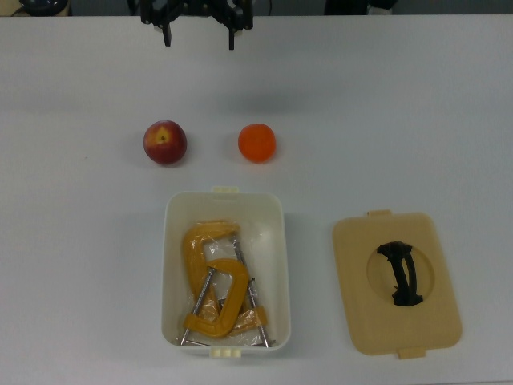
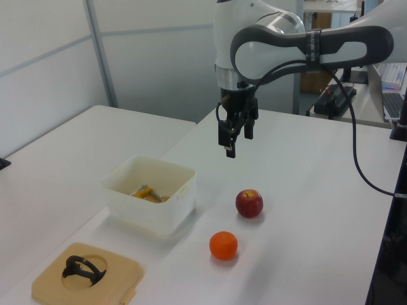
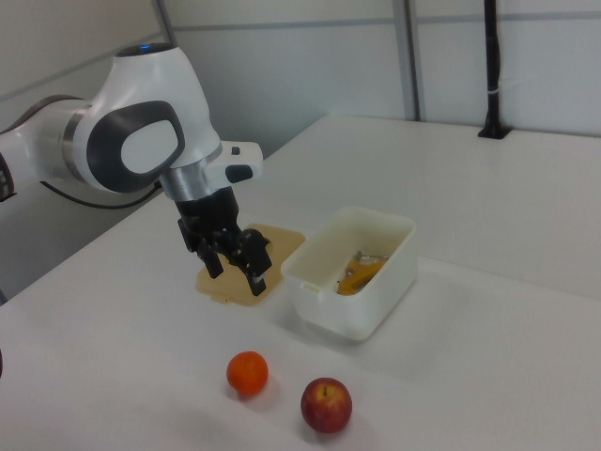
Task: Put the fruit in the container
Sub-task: 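Move the open gripper down toward the orange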
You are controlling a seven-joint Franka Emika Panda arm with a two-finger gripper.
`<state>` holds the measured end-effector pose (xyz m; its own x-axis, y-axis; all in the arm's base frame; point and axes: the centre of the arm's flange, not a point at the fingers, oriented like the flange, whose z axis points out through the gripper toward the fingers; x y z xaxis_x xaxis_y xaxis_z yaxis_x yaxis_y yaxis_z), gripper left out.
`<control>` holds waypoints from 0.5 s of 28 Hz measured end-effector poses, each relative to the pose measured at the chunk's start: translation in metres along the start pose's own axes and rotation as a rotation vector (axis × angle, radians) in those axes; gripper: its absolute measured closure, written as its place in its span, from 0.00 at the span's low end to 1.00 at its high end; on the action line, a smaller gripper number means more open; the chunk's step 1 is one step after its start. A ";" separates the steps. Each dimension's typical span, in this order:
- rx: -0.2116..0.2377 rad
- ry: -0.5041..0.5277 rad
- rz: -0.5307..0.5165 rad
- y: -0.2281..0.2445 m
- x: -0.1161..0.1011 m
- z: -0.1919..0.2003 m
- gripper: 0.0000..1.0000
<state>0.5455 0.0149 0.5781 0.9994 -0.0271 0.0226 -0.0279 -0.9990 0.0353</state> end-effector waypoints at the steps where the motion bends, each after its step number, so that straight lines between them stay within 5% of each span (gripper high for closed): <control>1: 0.000 0.000 0.000 0.000 0.000 0.000 0.00; 14: 0.023 -0.012 -0.044 -0.029 -0.001 0.005 0.00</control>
<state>0.5452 0.0433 0.5721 0.9998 0.0169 0.0100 0.0168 -0.9998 0.0134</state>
